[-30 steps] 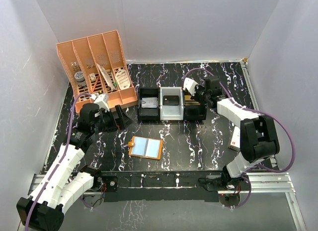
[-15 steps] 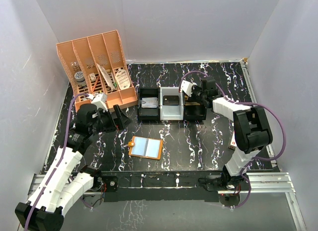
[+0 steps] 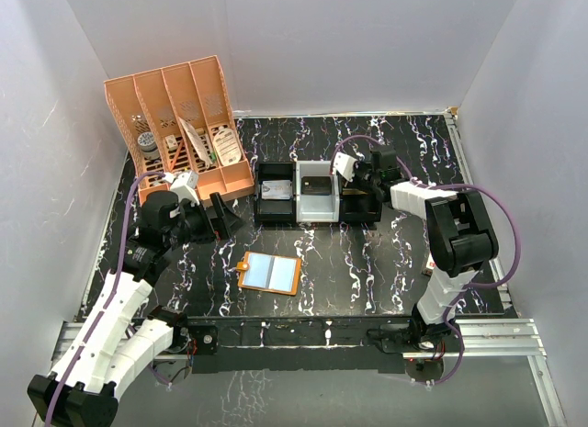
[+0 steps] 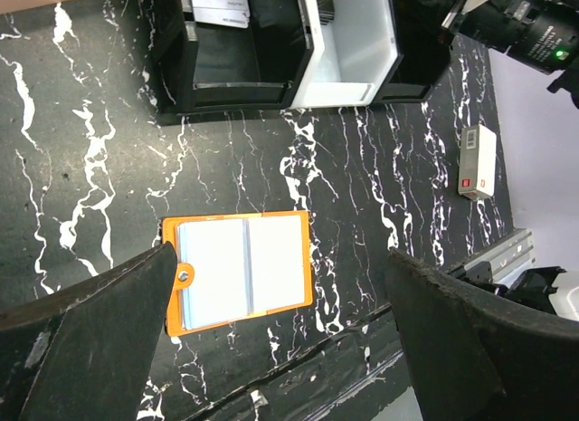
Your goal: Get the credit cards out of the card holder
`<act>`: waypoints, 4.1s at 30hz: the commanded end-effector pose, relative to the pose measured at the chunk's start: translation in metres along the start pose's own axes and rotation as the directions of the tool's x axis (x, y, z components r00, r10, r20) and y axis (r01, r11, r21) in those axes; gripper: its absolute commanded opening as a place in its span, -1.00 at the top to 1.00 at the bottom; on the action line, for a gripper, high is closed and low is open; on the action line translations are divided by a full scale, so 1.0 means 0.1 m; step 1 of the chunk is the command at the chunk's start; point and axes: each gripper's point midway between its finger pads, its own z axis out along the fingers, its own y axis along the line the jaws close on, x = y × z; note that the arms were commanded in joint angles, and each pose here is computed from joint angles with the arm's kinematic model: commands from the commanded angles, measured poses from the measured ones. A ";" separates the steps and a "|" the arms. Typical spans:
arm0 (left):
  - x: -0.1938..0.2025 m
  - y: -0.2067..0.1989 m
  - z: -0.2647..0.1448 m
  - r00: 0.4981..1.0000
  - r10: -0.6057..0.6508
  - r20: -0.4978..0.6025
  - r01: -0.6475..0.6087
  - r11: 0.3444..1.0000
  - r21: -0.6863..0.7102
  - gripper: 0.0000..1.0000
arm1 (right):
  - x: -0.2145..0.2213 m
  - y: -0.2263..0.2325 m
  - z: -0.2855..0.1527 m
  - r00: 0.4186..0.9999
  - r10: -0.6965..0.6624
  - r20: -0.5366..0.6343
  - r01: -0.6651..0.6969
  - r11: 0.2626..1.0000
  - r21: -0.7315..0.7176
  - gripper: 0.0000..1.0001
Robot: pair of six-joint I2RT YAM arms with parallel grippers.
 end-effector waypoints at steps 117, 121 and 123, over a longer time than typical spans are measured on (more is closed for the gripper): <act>1.59 0.77 0.60 0.791 -0.313 -0.526 0.153 0.933 -0.326 -0.26 | -1.68 2.99 -0.76 -0.175 0.891 -0.420 -0.980 -0.200 -0.016 1.00; 1.46 0.73 0.58 0.823 -0.286 -0.490 0.141 0.940 -0.312 -0.35 | -1.65 3.01 -0.74 -0.169 0.890 -0.424 -0.982 -0.191 -0.009 1.00; 1.38 0.71 0.57 0.837 -0.275 -0.472 0.131 0.940 -0.315 -0.40 | -1.63 3.01 -0.74 -0.171 0.892 -0.419 -0.982 -0.187 0.002 1.00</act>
